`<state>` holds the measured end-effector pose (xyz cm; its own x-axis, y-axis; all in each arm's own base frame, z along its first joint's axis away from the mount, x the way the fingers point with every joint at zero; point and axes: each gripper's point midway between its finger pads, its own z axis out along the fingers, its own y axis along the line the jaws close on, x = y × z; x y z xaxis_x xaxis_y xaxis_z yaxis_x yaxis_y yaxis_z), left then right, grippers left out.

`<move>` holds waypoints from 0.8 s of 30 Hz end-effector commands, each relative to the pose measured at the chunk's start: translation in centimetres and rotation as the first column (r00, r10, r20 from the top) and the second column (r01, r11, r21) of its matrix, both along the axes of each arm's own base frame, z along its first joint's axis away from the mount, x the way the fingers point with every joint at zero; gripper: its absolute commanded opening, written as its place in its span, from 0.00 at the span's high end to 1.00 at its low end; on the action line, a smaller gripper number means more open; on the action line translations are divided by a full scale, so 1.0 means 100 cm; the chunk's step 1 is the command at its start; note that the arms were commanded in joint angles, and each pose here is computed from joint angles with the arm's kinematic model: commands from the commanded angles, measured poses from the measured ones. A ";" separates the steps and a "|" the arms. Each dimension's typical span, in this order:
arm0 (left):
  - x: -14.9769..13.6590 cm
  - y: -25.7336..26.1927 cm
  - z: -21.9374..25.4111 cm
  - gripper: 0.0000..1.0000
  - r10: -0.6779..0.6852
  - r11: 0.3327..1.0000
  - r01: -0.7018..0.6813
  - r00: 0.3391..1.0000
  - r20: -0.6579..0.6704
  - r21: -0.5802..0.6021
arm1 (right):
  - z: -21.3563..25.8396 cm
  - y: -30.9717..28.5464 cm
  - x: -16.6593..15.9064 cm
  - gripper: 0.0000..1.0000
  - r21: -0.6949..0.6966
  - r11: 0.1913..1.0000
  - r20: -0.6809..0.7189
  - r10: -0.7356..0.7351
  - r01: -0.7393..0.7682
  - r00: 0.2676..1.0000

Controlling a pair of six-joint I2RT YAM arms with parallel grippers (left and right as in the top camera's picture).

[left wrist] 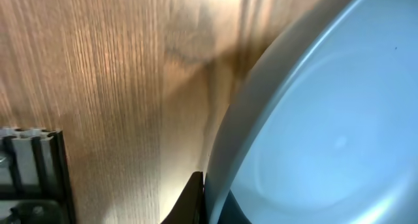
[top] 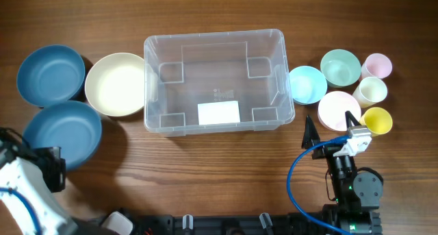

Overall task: Pack container
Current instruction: 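Lift the blue bowl with the left gripper and lower it into the container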

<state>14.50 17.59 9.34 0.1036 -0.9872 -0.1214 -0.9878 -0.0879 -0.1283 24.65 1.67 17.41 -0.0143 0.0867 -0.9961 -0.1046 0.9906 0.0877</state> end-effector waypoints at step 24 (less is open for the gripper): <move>0.112 -0.167 0.199 0.96 -0.808 0.551 0.573 0.184 0.560 0.606 | 0.001 0.001 0.000 0.00 -0.006 1.000 0.007 0.003 -0.003 1.000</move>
<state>24.70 3.73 27.34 -0.3891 -0.7367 -0.5531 -0.2826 0.6669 -0.6895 24.65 1.67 17.40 -0.0147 0.0867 -0.9961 -0.1046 0.9906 0.0877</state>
